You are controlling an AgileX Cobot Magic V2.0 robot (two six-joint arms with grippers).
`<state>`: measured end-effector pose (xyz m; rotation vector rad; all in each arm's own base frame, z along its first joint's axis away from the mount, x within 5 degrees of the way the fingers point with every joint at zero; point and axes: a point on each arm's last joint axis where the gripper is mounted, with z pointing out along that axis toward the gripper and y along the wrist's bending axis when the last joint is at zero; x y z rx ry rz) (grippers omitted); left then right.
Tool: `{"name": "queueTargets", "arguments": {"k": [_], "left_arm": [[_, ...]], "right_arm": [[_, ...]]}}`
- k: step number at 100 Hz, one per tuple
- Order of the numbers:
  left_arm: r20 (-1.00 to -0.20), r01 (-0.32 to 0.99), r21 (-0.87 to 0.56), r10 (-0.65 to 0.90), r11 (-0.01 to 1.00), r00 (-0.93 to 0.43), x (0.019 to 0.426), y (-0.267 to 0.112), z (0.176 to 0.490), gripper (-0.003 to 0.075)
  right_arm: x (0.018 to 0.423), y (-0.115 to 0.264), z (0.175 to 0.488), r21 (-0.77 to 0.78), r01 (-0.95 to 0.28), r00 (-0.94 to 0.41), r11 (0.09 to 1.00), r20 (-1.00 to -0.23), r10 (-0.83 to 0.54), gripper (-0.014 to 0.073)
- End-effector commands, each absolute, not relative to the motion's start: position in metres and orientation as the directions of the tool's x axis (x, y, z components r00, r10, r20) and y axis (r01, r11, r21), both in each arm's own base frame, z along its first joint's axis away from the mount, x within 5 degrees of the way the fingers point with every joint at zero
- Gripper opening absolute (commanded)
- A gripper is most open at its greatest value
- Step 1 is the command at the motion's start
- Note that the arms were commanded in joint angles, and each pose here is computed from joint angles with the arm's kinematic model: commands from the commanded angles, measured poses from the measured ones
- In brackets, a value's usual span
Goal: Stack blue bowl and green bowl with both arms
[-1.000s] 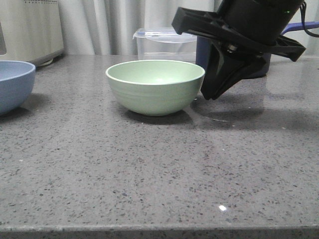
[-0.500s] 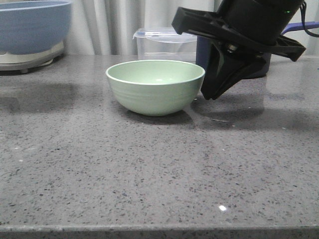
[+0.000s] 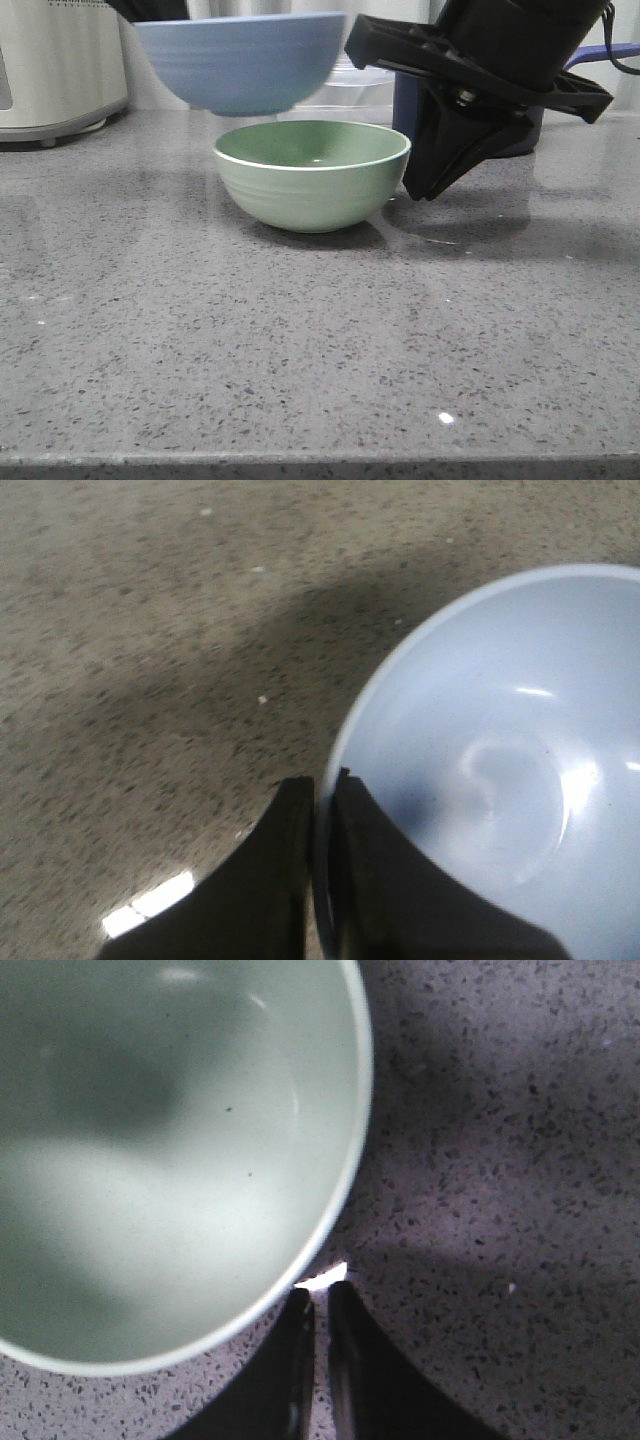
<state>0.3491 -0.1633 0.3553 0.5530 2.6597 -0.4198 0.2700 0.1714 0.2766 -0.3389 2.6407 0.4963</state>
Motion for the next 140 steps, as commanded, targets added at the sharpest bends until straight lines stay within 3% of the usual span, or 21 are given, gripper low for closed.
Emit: {"name": "queueTargets", "arguments": {"k": [1,32,74,81,93,103,140], "left_arm": [[-0.509,0.471,-0.228,0.308,0.852,-0.804,0.341,-0.175,0.382,-0.0020],[-0.483,0.530,-0.231,0.377,0.816,-0.790,0.339,-0.207,0.370,-0.0020],[-0.463,0.534,-0.236,0.390,0.812,-0.796,0.338,-0.210,0.366,-0.0014],[-0.453,0.535,-0.236,0.395,0.811,-0.799,0.337,-0.210,0.366,0.0036],[-0.446,0.535,-0.237,0.398,0.811,-0.801,0.336,-0.210,0.366,0.0216],[-0.445,0.535,-0.239,0.398,0.811,-0.802,0.336,-0.210,0.366,0.0311],[-0.473,0.538,-0.231,0.389,0.811,-0.790,0.334,-0.208,0.372,0.0315]], "right_arm": [[0.270,0.172,0.296,0.308,-0.330,-0.840,0.892,-0.528,-0.128,0.0053],[0.270,0.172,0.296,0.308,-0.330,-0.840,0.892,-0.528,-0.128,0.0053],[0.270,0.172,0.296,0.308,-0.330,-0.840,0.892,-0.528,-0.128,0.0053],[0.270,0.172,0.296,0.308,-0.330,-0.840,0.892,-0.528,-0.128,0.0053],[0.270,0.172,0.296,0.308,-0.330,-0.840,0.892,-0.528,-0.128,0.0053],[0.270,0.172,0.296,0.308,-0.330,-0.840,0.892,-0.528,-0.128,0.0053],[0.270,0.171,0.297,0.309,-0.329,-0.840,0.893,-0.527,-0.127,0.0053]]}}
